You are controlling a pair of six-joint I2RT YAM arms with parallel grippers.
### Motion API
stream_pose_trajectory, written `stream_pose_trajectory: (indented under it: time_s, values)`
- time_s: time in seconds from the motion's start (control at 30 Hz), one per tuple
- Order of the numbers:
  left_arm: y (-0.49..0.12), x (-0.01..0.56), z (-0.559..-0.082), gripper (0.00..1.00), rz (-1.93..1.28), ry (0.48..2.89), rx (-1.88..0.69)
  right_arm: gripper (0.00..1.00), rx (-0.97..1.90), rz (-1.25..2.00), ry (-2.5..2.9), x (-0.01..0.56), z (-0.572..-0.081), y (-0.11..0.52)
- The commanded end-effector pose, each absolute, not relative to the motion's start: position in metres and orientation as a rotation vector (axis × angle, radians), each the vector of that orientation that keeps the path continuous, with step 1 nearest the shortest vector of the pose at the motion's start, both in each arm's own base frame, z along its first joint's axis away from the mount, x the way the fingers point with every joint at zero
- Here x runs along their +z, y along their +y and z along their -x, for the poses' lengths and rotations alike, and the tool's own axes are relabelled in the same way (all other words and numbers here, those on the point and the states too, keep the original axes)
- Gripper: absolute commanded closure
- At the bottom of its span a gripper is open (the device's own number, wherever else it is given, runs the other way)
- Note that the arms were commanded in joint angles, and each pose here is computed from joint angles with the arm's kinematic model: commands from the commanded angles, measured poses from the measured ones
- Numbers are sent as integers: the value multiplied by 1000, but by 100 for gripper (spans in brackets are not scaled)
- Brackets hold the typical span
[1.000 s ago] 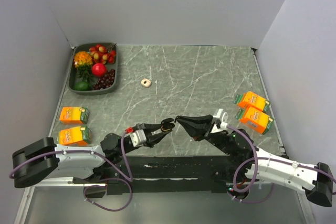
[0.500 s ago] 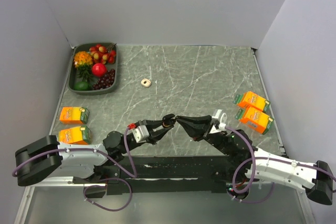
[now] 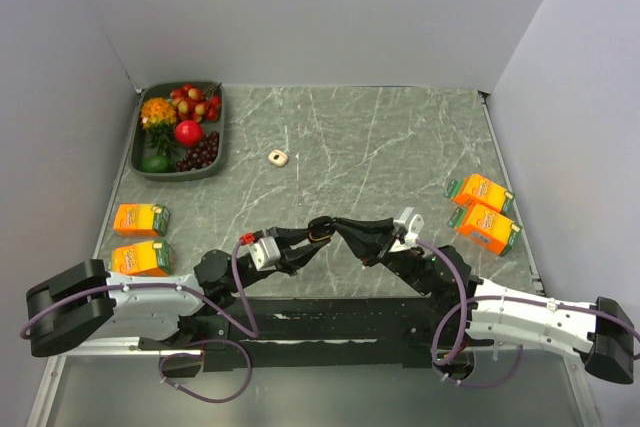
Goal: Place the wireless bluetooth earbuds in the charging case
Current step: Place the earbud in the charging case.
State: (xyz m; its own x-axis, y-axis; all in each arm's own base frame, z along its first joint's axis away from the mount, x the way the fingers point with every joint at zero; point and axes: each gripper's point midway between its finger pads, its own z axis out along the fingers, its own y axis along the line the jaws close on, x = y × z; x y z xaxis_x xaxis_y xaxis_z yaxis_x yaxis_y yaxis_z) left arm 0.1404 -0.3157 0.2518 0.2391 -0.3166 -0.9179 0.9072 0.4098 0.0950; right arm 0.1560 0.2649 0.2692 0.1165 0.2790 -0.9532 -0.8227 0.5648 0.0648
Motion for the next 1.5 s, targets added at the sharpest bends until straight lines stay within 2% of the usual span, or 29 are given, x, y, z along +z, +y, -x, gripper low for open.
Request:
stream_pose_trajectory:
  time_s: [0.0, 1.47]
  values:
    - [-251, 388, -105, 99, -396, 461, -1072, 100, 849, 535, 1176, 276, -160, 263]
    - [-247, 394, -107, 99, -375, 458, -1068, 100, 921, 586, 1167, 267, -142, 272]
